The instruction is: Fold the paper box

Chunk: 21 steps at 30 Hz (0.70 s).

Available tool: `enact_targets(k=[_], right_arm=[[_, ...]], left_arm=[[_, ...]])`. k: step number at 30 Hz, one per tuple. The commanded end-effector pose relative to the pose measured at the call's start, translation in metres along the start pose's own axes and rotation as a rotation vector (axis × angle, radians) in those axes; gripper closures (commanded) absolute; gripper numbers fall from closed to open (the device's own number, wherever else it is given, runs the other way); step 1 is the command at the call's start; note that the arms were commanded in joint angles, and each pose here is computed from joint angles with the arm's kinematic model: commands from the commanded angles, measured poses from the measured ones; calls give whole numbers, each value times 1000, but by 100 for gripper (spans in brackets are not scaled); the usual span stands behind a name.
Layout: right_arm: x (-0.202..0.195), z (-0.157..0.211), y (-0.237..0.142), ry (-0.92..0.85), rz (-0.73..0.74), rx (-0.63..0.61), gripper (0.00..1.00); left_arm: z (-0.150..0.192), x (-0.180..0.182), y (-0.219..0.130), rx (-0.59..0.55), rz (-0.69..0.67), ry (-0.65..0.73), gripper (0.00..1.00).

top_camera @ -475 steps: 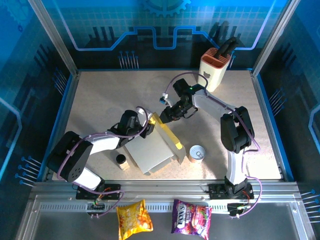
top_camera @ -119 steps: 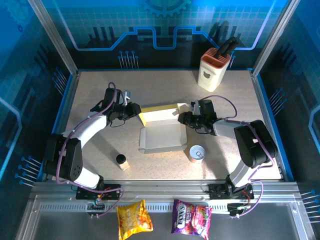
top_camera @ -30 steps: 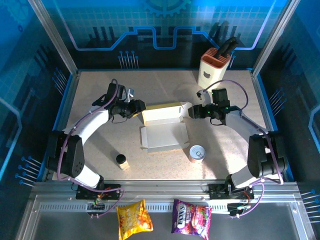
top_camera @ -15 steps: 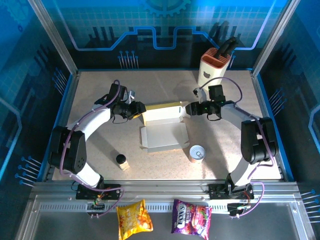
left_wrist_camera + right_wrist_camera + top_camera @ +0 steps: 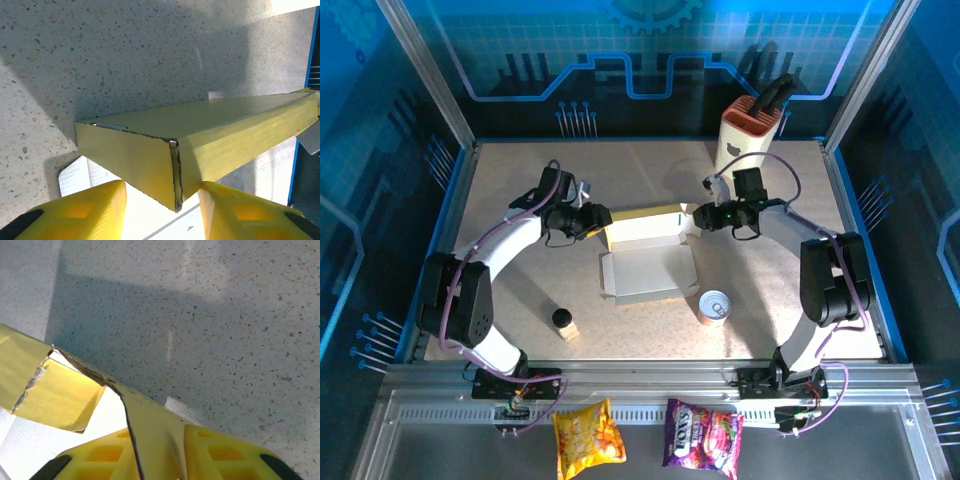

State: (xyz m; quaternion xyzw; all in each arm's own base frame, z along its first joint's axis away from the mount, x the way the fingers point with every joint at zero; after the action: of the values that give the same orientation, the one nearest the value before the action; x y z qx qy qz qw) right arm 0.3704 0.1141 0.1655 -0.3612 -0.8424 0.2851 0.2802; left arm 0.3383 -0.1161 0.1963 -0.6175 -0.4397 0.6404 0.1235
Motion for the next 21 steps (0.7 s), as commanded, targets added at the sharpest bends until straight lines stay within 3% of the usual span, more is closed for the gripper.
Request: enact_targets(k=[1, 12, 21], right_arm=[[8, -5, -3, 13, 20, -2, 79], [53, -10, -5, 20, 143, -40, 83], [63, -32, 27, -47, 115, -75, 84]], left_arm=[[1, -3, -2, 12, -17, 22, 57], [11, -6, -6, 27, -3, 31, 57], [25, -5, -22, 31, 6, 47, 56]])
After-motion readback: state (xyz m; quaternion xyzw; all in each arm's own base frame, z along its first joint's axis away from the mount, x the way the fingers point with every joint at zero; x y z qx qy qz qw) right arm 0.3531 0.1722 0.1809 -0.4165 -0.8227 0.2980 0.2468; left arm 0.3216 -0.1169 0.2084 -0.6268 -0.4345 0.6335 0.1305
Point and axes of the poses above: each hand's point on the last joint's axis, 136 mm out from that joint toward the fingers, its own y axis out along the fingers, its own x axis along the line the jaws close on, z = x × y, the point moved 9 cm from there along -y, back along the fingers, and after that the axes turned 7 degrees about -y, right-handed, at the moved point
